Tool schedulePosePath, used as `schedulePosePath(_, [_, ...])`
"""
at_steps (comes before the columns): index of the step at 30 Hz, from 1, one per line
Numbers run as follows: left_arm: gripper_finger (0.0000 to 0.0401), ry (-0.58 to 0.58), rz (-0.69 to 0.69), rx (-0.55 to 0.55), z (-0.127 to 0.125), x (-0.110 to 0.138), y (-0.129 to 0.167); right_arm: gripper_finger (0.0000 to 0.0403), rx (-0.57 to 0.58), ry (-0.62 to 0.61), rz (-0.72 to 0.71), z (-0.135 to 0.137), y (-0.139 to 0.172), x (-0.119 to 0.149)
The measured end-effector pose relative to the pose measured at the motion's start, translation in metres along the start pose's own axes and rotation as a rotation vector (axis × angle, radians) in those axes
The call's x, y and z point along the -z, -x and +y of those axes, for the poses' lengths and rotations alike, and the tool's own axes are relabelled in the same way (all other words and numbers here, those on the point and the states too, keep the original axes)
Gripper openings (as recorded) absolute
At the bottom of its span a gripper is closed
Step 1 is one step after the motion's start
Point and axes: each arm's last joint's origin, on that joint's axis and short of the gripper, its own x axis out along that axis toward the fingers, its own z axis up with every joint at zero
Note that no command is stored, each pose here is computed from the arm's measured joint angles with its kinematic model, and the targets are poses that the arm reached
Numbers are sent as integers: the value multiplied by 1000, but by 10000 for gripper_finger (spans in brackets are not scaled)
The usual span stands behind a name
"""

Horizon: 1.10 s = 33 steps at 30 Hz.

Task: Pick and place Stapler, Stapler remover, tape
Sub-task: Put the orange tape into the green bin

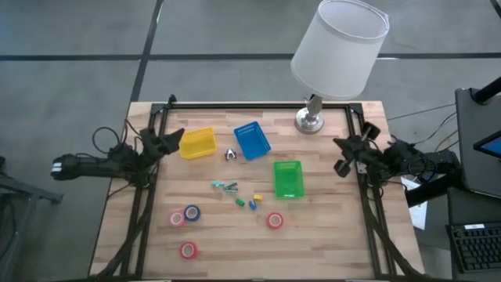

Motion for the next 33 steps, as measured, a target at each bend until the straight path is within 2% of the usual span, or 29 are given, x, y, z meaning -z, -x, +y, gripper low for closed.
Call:
schedulePosePath(14, [19, -50, 5, -34, 3, 3, -2, 8, 381, 597, -182, -31, 8, -27])
schedulePosePath(16, [19, -34, 18, -27, 3, 3, -2, 8, 358, 682, -231, -29, 8, -28])
schedulePosePath(18, [19, -17, 24, -22, 3, 4, -2, 8, 300, 775, -189, -25, 4, -23])
schedulePosePath(22, [19, 0, 31, -16, 2, 4, -2, 8, 48, 958, -77, -6, -13, 0])
schedulePosePath(24, [19, -1, 43, -3, -1, 3, -3, 8, -1, 1040, -29, -1, -26, 11])
schedulePosePath(26, [19, 5, 51, 15, -6, 1, -5, 8, 66, 1096, 47, -3, -41, 18])
schedulePosePath(29, [19, 1, 65, 40, -16, -2, -10, 8, 288, 1094, 137, -19, -66, 23])
schedulePosePath(31, [19, -23, 89, 74, -25, -4, -15, 8, 442, 1029, 134, -31, -82, 22])
schedulePosePath(33, [19, -51, 116, 103, -34, -5, -19, 9, 517, 947, 103, -38, -97, 25])
